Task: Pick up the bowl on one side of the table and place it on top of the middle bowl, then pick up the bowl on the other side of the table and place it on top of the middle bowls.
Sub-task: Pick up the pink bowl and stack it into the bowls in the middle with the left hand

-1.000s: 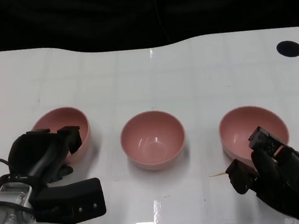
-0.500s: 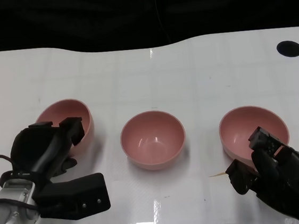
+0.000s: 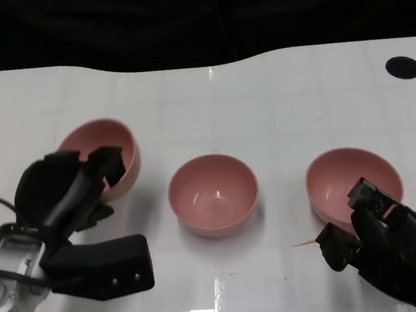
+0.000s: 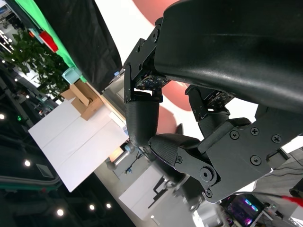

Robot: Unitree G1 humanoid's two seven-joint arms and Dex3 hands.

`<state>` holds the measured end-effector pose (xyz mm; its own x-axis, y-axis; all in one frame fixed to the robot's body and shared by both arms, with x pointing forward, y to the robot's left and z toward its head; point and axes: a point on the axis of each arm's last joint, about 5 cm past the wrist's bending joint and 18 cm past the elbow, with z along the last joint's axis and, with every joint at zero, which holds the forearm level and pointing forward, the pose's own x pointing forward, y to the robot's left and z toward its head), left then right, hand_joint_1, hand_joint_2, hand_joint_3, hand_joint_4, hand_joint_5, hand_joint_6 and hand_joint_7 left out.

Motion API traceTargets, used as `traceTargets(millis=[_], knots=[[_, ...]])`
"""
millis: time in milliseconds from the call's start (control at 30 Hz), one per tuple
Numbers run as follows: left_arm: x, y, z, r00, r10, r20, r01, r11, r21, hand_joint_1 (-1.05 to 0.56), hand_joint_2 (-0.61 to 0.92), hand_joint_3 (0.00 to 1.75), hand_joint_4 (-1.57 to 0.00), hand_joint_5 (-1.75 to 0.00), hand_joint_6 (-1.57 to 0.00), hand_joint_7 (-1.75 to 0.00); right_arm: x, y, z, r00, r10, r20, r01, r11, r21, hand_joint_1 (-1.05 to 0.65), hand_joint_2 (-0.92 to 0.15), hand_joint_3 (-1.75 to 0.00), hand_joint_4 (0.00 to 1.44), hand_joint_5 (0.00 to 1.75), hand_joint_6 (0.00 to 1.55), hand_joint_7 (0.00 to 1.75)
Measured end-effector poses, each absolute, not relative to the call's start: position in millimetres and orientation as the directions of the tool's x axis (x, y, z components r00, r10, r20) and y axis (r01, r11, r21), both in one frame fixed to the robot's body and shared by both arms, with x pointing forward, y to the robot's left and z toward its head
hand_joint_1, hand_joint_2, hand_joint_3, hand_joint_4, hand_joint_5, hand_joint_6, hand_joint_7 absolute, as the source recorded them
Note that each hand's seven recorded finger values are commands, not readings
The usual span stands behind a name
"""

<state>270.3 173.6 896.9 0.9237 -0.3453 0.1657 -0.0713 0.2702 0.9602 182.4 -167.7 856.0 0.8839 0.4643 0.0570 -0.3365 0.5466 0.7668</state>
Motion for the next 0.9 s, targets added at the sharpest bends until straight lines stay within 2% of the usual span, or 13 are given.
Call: traceTargets(millis=[67, 133, 267, 367, 533, 900], knots=[[271.4, 173.8, 903.8, 0.921, -0.343, 0.182, -0.089, 0.270, 0.959, -0.03, 0.92, 0.08, -0.75, -1.75, -0.58, -1.73, 182.4, -167.6, 856.1, 0.884, 0.464, 0.054, -0.334, 0.547, 0.767, -0.12, -0.58, -1.26, 0.85, 1.75, 0.62, 1.75], [268.0, 174.6, 913.7, 0.915, -0.372, 0.155, -0.061, 0.252, 0.966, -0.01, 0.92, 0.08, -0.69, -1.75, -0.54, -1.70, 181.9, -167.9, 855.8, 0.885, 0.464, 0.053, -0.333, 0.547, 0.768, -0.12, -0.59, -1.27, 0.84, 1.75, 0.61, 1.75], [262.4, 169.8, 950.9, 0.865, -0.476, 0.160, -0.053, 0.230, 0.972, 0.00, 0.91, 0.07, -0.67, -1.75, -0.53, -1.70, 181.7, -167.9, 855.6, 0.884, 0.464, 0.053, -0.333, 0.546, 0.769, -0.12, -0.58, -1.27, 0.84, 1.75, 0.61, 1.75], [259.5, 167.4, 967.0, 0.850, -0.504, 0.155, -0.052, 0.213, 0.976, 0.02, 0.90, 0.06, -0.69, -1.75, -0.54, -1.73, 181.1, -168.1, 856.6, 0.892, 0.451, 0.039, -0.316, 0.558, 0.767, -0.11, -0.59, -1.27, 0.83, 1.75, 0.61, 1.75], [254.7, 163.7, 976.7, 0.824, -0.546, 0.152, -0.043, 0.207, 0.977, 0.01, 0.87, 0.04, -0.70, -1.75, -0.56, -1.75, 180.9, -168.2, 857.0, 0.889, 0.455, 0.043, -0.322, 0.556, 0.766, -0.11, -0.60, -1.28, 0.83, 1.75, 0.60, 1.75], [250.6, 159.3, 980.3, 0.770, -0.627, 0.120, 0.006, 0.195, 0.981, 0.00, 0.85, 0.03, -0.71, -1.75, -0.56, -1.75, 181.0, -167.6, 857.2, 0.888, 0.458, 0.043, -0.323, 0.555, 0.766, -0.10, -0.59, -1.28, 0.83, 1.75, 0.60, 1.75]])
